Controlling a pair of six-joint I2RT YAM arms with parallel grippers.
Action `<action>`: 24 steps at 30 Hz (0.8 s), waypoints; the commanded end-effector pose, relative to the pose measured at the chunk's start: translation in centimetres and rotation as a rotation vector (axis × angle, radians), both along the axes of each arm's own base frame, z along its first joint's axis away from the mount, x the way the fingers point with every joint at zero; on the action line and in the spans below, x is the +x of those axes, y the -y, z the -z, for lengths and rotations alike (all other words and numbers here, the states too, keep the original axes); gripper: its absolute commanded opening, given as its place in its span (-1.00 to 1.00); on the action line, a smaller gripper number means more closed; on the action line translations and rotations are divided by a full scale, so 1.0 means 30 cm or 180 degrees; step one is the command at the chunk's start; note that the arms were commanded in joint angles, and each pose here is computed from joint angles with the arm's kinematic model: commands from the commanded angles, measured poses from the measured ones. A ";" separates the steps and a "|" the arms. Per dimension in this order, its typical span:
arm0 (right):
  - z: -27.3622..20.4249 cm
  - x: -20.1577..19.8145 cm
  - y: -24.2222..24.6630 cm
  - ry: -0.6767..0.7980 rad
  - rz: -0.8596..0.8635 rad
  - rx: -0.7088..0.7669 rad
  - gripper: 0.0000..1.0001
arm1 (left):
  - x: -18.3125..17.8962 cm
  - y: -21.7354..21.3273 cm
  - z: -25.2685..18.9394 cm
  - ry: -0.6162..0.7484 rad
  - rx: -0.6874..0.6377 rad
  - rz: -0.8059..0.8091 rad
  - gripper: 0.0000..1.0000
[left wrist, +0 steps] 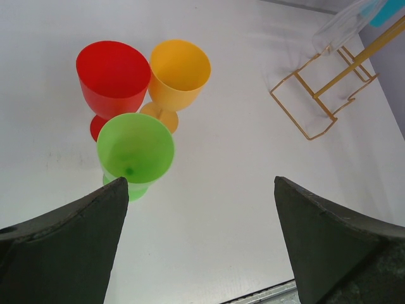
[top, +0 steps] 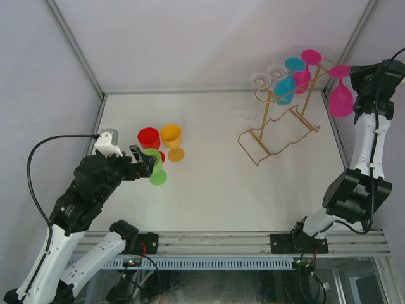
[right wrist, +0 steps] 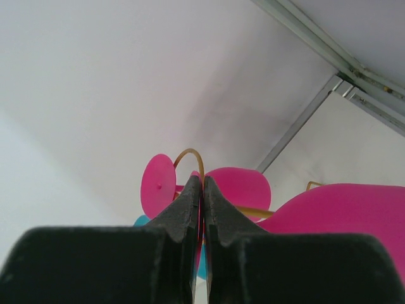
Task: Take the wine glass off the wine glass rack
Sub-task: Pick up the wine glass from the wine rack.
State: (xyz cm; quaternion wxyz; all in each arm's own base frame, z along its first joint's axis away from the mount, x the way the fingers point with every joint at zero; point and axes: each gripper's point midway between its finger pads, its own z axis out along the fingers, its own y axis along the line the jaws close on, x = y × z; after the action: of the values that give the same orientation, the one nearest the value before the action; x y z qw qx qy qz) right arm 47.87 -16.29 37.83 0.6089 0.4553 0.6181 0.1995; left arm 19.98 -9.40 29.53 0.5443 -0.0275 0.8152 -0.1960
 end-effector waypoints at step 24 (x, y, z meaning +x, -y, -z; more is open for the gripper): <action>-0.048 -0.672 -0.499 0.0699 -0.1054 -0.0127 -1.00 | -0.002 0.038 -0.039 0.0133 -0.0305 0.0101 1.00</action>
State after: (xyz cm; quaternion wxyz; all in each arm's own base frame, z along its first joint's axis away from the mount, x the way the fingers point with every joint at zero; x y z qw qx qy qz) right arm 28.91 -3.78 38.60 0.6525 0.3468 0.6077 0.2910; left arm 19.30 -9.36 30.47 0.5550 -0.0379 0.8021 -0.2172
